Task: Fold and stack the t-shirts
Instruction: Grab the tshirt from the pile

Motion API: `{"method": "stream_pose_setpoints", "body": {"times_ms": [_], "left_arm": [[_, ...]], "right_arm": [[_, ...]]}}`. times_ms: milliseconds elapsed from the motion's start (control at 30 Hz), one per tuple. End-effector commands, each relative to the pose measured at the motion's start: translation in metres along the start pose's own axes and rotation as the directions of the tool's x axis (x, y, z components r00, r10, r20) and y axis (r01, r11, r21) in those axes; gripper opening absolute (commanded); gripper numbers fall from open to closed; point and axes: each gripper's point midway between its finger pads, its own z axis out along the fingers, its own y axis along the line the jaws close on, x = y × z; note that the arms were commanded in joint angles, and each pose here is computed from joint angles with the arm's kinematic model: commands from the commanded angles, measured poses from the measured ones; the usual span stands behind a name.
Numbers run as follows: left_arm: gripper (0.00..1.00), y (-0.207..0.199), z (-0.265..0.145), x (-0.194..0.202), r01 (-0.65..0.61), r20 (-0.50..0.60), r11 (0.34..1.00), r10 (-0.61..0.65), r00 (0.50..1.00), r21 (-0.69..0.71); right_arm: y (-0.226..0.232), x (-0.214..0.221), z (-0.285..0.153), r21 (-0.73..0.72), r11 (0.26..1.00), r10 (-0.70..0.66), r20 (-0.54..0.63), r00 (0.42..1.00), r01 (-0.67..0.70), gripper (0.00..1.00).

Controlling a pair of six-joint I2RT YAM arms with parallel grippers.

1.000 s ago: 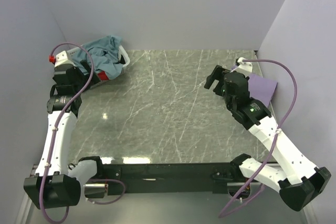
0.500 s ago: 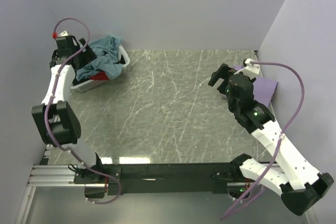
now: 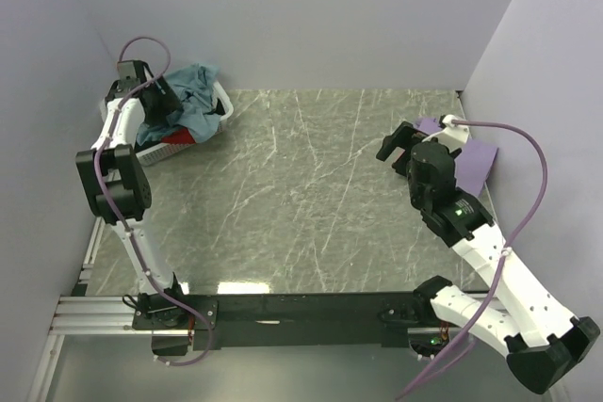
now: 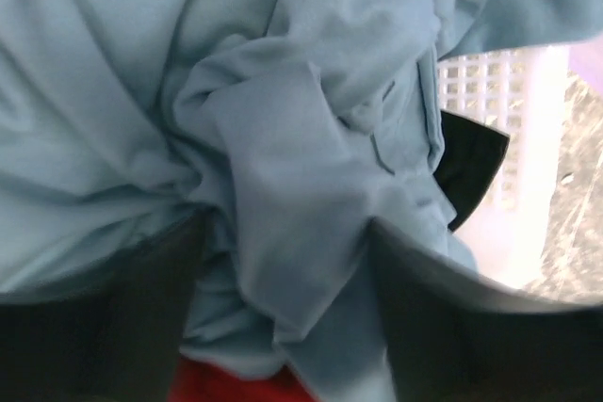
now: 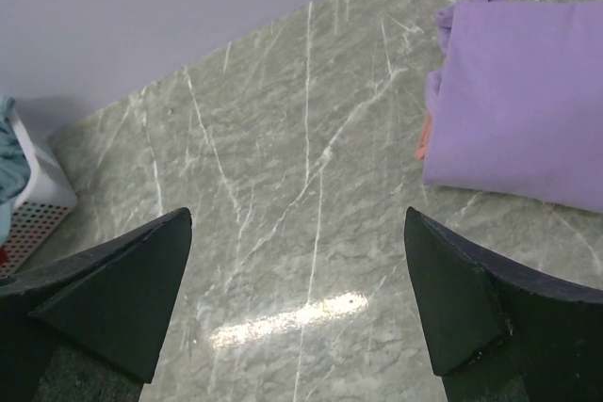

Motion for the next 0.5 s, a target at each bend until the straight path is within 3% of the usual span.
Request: {"method": "stream_pose_setpoints", "body": {"times_ms": [0, 33, 167, 467], "left_arm": [[0.6, -0.014, -0.001, -0.008, 0.004, -0.019, 0.999, -0.003, 1.0, 0.049], [0.37, -0.016, -0.003, -0.011, 0.009, -0.01, 0.999, -0.008, 1.0, 0.052], [0.07, -0.023, -0.023, -0.032, 0.025, 0.064, 0.998, -0.029, 0.998, 0.052], [0.03, -0.053, -0.117, -0.102, 0.01, 0.301, 0.996, -0.037, 0.953, 0.091]], "right_arm": [[0.005, -0.013, 0.003, 0.007, 1.0, 0.023, 0.032, 0.999, -0.023, 1.0], [0.006, -0.014, 0.003, 0.003, 1.0, 0.022, 0.031, 0.999, -0.022, 1.0], [0.008, -0.009, 0.005, -0.002, 1.0, 0.017, 0.01, 1.0, -0.017, 0.99], [0.017, 0.002, 0.011, -0.032, 1.0, -0.001, -0.037, 0.999, 0.0, 0.99]]}}
